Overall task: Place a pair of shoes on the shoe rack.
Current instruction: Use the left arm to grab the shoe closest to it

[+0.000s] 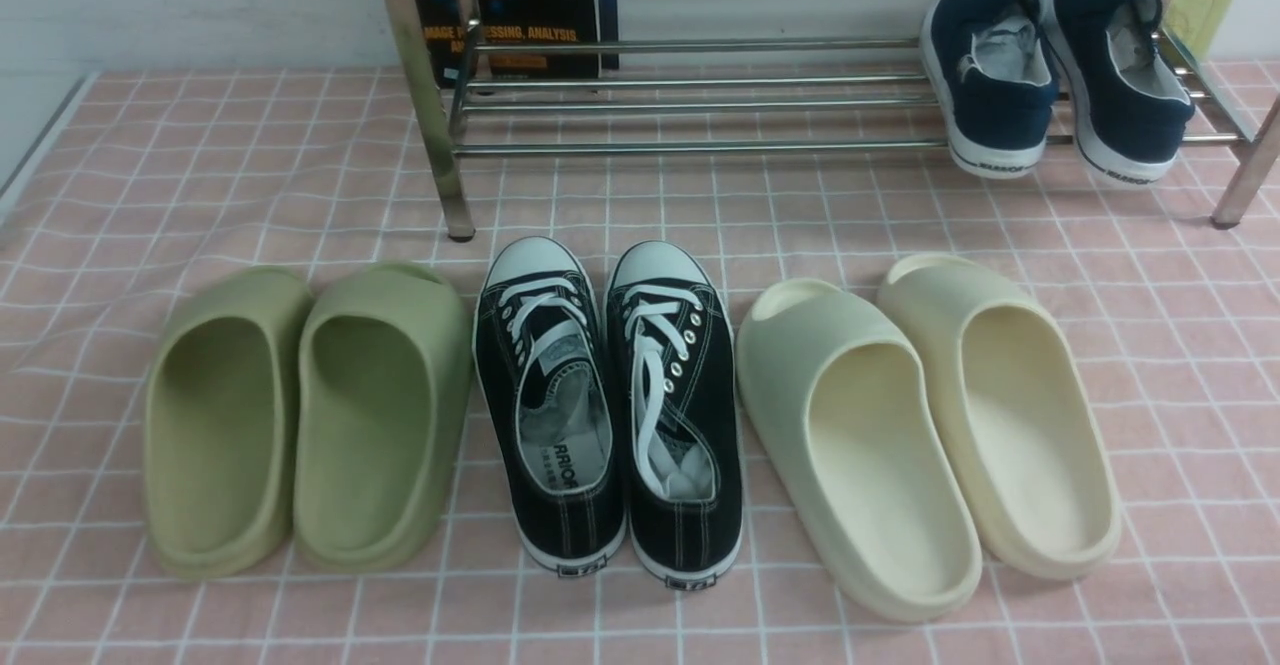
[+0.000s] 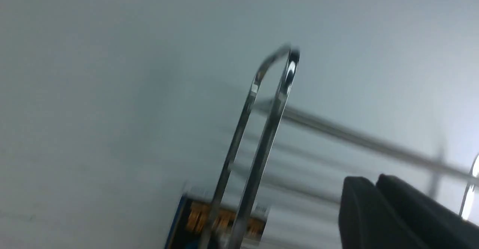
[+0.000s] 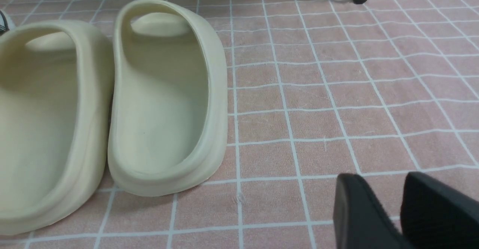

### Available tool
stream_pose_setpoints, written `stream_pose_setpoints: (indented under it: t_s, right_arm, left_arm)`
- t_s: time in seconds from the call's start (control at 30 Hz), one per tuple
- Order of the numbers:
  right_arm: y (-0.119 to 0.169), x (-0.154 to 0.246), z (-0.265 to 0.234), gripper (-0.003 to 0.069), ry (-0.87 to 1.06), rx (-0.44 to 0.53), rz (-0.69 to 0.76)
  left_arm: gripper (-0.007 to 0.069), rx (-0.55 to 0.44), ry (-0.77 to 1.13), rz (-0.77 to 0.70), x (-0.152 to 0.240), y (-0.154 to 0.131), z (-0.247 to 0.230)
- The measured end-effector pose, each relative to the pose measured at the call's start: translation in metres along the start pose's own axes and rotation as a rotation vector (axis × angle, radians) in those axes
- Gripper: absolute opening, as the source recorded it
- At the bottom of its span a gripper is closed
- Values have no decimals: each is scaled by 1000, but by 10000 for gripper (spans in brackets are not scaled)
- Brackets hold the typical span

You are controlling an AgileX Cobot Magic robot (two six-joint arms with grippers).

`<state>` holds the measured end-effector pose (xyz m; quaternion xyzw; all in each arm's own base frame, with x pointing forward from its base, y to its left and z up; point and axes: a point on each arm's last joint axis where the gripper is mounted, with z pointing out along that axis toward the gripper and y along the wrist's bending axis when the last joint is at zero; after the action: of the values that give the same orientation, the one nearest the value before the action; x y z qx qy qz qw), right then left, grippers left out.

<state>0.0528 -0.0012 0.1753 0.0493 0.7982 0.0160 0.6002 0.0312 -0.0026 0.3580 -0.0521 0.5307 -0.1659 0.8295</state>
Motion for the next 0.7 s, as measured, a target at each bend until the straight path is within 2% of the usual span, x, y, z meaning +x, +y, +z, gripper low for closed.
stream_pose_setpoints:
  t_s: [0.1, 0.13, 0.17, 0.2, 0.27, 0.3, 0.33, 0.47, 0.53, 0.6, 0.63, 0.7]
  right_arm:
    - [0, 0, 0, 206, 0, 0, 1]
    - [0, 0, 0, 207, 0, 0, 1]
    - [0, 0, 0, 208, 1, 0, 1]
    - [0, 0, 0, 208, 1, 0, 1]
    - [0, 0, 0, 209, 1, 0, 1]
    - [0, 0, 0, 209, 1, 0, 1]
    - [0, 0, 0, 209, 1, 0, 1]
    - [0, 0, 0, 209, 1, 0, 1]
    - [0, 0, 0, 211, 2, 0, 1]
    - [0, 0, 0, 213, 2, 0, 1]
    - [0, 0, 0, 215, 2, 0, 1]
    - [0, 0, 0, 218, 2, 0, 1]
  left_arm:
    - [3, -24, 253, 79, 0, -4, 27]
    - [2, -71, 381, 98, 9, -3, 44]
    - [2, -51, 460, 100, 15, -1, 52]
    - [2, -53, 468, 101, 16, -1, 55]
    - [2, -88, 662, 101, 45, 6, 79]
    - [2, -90, 677, 101, 47, 7, 80]
    - [2, -118, 820, 81, 70, 13, 95]
    - [12, -156, 1090, -75, 106, 14, 122]
    - [57, -103, 1246, -118, 128, 5, 142]
    - [94, -44, 1290, -109, 134, -3, 153]
    - [158, 41, 1369, -79, 150, -17, 166]
    - [252, 123, 1428, -38, 164, -37, 178]
